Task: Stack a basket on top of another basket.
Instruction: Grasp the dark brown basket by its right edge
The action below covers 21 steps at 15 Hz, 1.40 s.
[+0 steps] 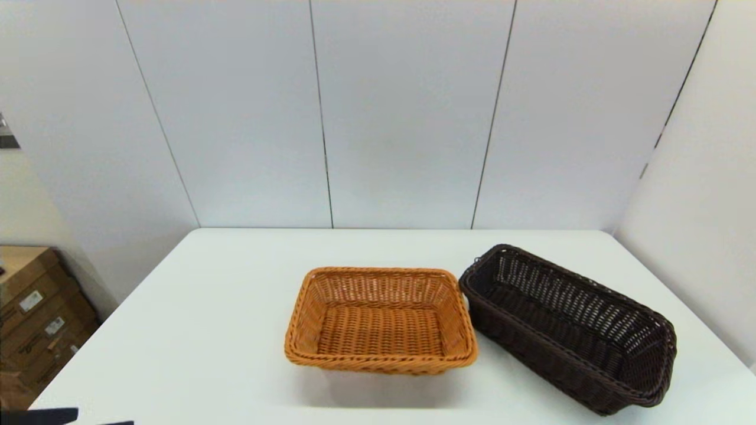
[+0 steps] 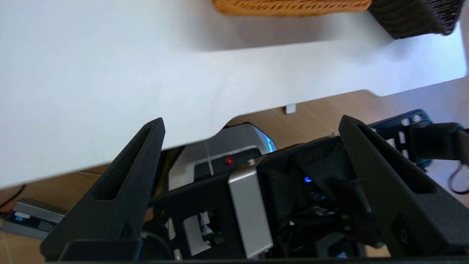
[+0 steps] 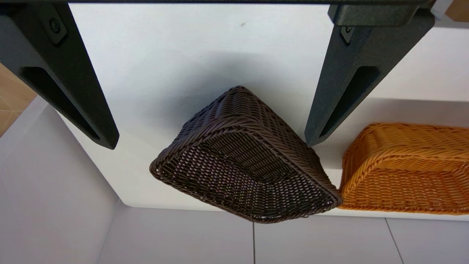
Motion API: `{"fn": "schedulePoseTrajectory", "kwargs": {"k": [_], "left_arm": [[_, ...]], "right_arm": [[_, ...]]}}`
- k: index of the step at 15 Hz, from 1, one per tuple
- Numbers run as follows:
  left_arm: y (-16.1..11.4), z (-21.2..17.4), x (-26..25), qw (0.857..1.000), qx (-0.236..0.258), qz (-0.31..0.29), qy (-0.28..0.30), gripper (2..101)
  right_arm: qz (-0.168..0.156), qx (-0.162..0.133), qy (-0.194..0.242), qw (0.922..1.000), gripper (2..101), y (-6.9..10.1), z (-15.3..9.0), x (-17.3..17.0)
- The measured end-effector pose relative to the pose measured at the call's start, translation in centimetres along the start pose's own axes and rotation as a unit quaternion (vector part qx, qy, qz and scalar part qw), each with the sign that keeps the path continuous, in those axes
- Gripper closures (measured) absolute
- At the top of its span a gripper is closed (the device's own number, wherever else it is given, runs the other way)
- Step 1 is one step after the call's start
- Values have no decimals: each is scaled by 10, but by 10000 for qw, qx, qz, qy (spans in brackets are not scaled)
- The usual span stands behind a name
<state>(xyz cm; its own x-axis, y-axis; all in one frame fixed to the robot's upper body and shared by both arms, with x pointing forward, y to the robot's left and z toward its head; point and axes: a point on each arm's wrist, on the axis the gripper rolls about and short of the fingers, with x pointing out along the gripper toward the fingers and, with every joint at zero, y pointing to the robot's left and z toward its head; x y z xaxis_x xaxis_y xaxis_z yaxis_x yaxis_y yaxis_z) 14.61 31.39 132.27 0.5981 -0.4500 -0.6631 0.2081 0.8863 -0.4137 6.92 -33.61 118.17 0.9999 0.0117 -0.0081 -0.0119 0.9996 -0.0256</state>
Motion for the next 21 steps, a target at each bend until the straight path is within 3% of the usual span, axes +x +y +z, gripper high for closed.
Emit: {"fn": "schedulePoseTrajectory", "kwargs": {"k": [5, 13, 21], "left_arm": [[15, -58, -12, 9975, -152, 284, -633, 62], [25, -116, -8, 9865, 437, 591, -1462, 58], [34, -149, 0, 9643, 1125, 1009, -2174, 54]], "right_arm": [[-2, 0, 0, 10000, 18, 0, 0, 0], [0, 0, 0, 10000, 18, 0, 0, 0], [0, 2, 0, 10000, 18, 0, 0, 0]]}}
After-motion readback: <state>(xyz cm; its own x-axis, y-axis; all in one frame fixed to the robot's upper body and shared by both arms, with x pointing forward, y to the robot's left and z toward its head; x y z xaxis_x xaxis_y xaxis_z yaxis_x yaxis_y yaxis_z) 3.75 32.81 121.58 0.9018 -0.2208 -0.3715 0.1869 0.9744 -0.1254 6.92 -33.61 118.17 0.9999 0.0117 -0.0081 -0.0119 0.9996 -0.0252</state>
